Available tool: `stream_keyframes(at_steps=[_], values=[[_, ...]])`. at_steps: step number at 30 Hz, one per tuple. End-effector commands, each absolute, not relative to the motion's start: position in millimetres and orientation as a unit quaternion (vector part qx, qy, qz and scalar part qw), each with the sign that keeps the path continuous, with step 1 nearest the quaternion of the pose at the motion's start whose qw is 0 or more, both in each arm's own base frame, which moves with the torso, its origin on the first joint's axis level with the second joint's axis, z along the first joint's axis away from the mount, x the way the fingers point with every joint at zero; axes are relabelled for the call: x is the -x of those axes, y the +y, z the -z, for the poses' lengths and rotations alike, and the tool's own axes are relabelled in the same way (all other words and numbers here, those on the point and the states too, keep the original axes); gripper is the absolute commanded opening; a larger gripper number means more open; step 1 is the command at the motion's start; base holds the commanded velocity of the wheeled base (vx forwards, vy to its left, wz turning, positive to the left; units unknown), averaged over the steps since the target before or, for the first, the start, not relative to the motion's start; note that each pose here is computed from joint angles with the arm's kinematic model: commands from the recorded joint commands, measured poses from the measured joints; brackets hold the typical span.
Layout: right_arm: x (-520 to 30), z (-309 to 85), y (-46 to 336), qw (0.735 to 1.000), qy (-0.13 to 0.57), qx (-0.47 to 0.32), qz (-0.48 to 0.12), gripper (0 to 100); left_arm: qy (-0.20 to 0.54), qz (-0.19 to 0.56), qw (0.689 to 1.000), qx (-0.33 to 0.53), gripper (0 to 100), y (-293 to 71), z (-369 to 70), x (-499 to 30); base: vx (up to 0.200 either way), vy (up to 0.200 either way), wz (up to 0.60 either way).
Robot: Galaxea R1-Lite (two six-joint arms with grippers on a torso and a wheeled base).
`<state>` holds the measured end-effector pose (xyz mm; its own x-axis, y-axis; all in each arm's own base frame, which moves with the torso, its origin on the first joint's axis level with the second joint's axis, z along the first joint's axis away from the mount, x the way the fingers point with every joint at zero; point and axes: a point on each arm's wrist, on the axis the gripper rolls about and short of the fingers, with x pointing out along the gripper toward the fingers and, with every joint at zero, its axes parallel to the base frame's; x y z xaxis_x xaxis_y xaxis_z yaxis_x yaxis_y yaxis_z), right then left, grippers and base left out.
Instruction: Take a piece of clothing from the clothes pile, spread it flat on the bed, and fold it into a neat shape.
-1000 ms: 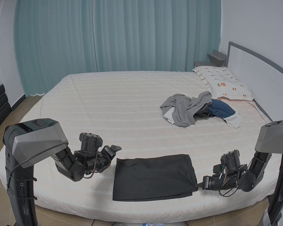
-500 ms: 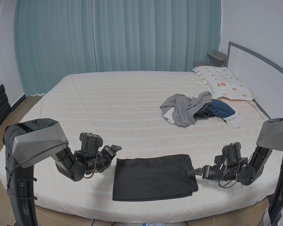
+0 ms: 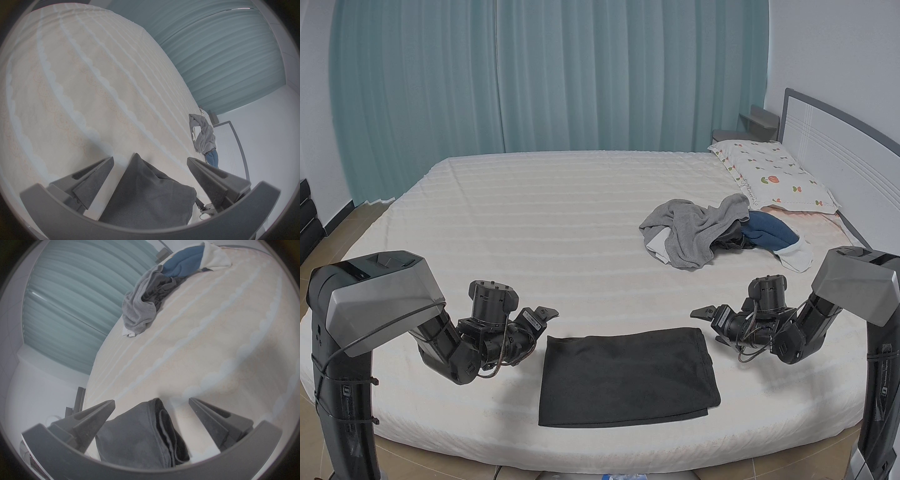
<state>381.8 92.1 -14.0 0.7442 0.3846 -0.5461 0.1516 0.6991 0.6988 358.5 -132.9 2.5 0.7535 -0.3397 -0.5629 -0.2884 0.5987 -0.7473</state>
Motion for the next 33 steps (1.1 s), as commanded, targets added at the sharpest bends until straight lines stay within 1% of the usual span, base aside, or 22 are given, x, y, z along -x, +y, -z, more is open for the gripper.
stream_keyframes(at_steps=[1, 2, 8, 16, 31, 32, 33], values=[[-386, 27, 95, 0.845, 0.361, -0.389, -0.065, 100, 0.351, 0.013, 0.823, 0.447, 100, -133, -1, -359, 0.0, 0.0, 0.0], [-385, 27, 98, 0.844, 0.364, -0.388, -0.068, 0, 0.349, 0.01, 0.824, 0.446, 100, -133, 0, -359, 0.0, 0.0, 0.0], [-384, 26, 104, 0.845, 0.362, -0.386, -0.075, 0, 0.35, 0.01, 0.829, 0.436, 100, -133, 2, -359, 0.0, 0.0, 0.0], [-392, 17, 94, 0.843, 0.342, -0.41, -0.064, 0, 0.351, 0.01, 0.829, 0.435, 100, -134, 2, -359, 0.0, 0.0, 0.0], [-392, 19, 92, 0.842, 0.344, -0.412, -0.059, 0, 0.35, 0.011, 0.83, 0.434, 100, -135, 2, -359, 0.0, 0.0, 0.0], [-392, 19, 92, 0.842, 0.344, -0.412, -0.06, 100, 0.351, 0.011, 0.83, 0.433, 100, -135, 3, -359, 0.0, 0.0, 0.0], [-392, 20, 92, 0.842, 0.344, -0.412, -0.06, 100, 0.35, 0.012, 0.831, 0.432, 100, -135, 2, -359, 0.0, 0.0, 0.0]])
